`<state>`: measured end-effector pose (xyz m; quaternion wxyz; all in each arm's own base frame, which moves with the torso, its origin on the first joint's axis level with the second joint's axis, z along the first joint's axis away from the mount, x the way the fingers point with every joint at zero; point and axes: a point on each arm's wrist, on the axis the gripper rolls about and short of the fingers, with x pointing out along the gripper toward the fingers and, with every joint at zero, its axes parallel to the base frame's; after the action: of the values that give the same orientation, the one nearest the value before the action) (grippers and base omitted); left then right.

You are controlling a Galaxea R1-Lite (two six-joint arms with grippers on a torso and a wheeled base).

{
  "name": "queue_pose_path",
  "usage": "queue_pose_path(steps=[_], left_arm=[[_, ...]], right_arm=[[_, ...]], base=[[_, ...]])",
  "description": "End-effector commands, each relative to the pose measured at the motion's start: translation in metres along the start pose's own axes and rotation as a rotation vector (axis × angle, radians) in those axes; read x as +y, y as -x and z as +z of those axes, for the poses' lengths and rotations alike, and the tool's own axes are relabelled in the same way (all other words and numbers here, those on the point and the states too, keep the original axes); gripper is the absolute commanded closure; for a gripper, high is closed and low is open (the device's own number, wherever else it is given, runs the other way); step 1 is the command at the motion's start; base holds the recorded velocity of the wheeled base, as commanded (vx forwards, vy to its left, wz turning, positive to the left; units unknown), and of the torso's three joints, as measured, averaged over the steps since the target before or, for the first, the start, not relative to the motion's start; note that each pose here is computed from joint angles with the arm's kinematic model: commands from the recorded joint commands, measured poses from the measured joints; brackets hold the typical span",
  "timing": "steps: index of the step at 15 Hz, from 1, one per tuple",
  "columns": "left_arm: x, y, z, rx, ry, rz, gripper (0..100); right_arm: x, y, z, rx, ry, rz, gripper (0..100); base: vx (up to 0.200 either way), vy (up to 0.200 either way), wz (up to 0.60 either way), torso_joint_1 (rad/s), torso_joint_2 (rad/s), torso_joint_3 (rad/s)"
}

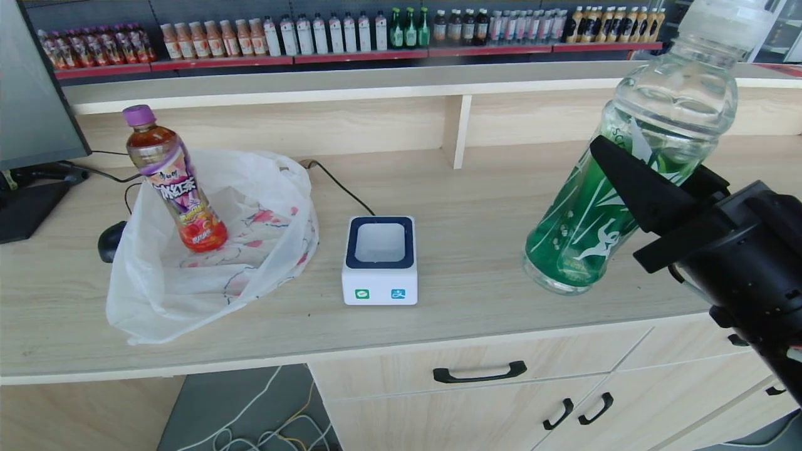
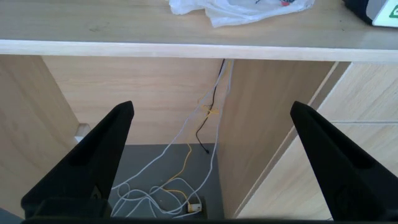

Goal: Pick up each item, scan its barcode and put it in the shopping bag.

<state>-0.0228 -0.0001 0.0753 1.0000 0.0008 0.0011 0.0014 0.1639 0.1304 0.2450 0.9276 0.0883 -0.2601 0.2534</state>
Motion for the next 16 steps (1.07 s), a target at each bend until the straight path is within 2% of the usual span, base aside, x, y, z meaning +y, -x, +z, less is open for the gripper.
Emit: queue_pose_path(steps=[1, 6, 10, 16], left_arm=[[0.0, 0.0, 0.0, -0.001, 0.0, 0.0, 0], [0.0, 0.0, 0.0, -0.001, -0.003, 0.0, 0], [0.0, 0.0, 0.0, -0.001, -0.003, 0.0, 0], [0.0, 0.0, 0.0, -0.001, -0.003, 0.0, 0]], right_arm=[[0.0, 0.0, 0.001, -0.004, -0.001, 0.0, 100], [0.0, 0.0, 0.001, -0.003, 0.002, 0.0, 100], [0.001, 0.001, -0.014, 0.053, 0.027, 0.003, 100], [0.001, -0.004, -0.019, 0.064, 0.035, 0.003, 100]], base=[[0.0, 0.2, 0.0, 0.002, 0.0, 0.002], [0.0, 0.2, 0.0, 0.001, 0.01, 0.002], [0.0, 0.0, 0.0, 0.0, 0.0, 0.0], [0.0, 0.0, 0.0, 0.0, 0.0, 0.0]])
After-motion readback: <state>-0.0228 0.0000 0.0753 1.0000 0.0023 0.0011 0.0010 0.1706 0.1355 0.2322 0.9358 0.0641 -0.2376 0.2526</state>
